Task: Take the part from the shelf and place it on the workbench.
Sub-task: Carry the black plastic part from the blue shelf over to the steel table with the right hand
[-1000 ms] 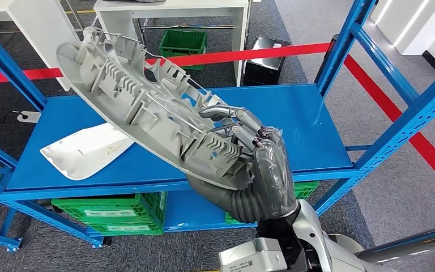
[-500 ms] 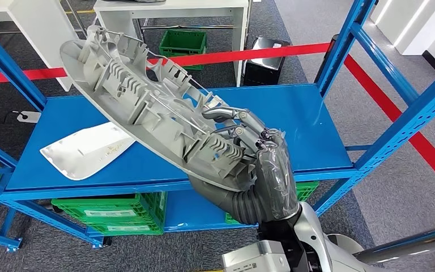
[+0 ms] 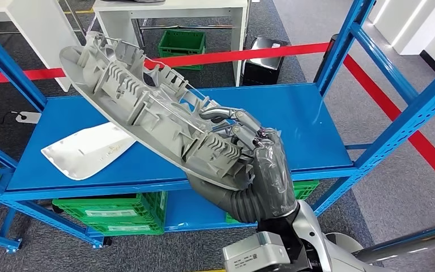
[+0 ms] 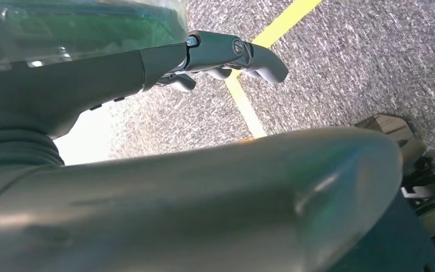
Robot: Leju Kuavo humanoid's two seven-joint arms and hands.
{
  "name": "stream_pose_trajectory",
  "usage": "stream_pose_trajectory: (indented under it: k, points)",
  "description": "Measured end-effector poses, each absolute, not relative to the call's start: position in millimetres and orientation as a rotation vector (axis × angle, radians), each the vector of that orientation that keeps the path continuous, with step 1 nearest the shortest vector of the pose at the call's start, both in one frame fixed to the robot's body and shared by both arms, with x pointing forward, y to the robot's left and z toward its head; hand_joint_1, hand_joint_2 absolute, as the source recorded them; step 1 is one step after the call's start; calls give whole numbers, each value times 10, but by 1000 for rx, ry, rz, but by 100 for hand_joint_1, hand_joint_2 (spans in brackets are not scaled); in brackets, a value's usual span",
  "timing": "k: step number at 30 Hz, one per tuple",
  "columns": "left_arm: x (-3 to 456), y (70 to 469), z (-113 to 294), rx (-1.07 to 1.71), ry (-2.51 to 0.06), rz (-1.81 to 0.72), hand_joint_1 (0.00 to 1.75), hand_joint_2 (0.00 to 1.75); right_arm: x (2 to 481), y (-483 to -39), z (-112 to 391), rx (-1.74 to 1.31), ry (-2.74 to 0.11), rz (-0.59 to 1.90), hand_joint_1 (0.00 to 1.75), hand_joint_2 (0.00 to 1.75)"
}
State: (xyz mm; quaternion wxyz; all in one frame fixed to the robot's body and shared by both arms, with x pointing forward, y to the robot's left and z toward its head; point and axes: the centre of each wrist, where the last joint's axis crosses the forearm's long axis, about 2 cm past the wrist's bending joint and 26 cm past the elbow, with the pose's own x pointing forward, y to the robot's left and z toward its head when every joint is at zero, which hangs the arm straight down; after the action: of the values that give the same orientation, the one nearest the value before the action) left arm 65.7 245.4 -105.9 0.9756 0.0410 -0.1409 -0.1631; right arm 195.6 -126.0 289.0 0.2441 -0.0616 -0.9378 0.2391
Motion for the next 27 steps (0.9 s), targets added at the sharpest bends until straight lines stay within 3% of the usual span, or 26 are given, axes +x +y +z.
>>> stream_pose_trajectory:
  k: [27]
  points:
    - [672,2473,-1059,81,-283,-312,0,175,1969,-1295,2874,-121,-2537,674,175,175]
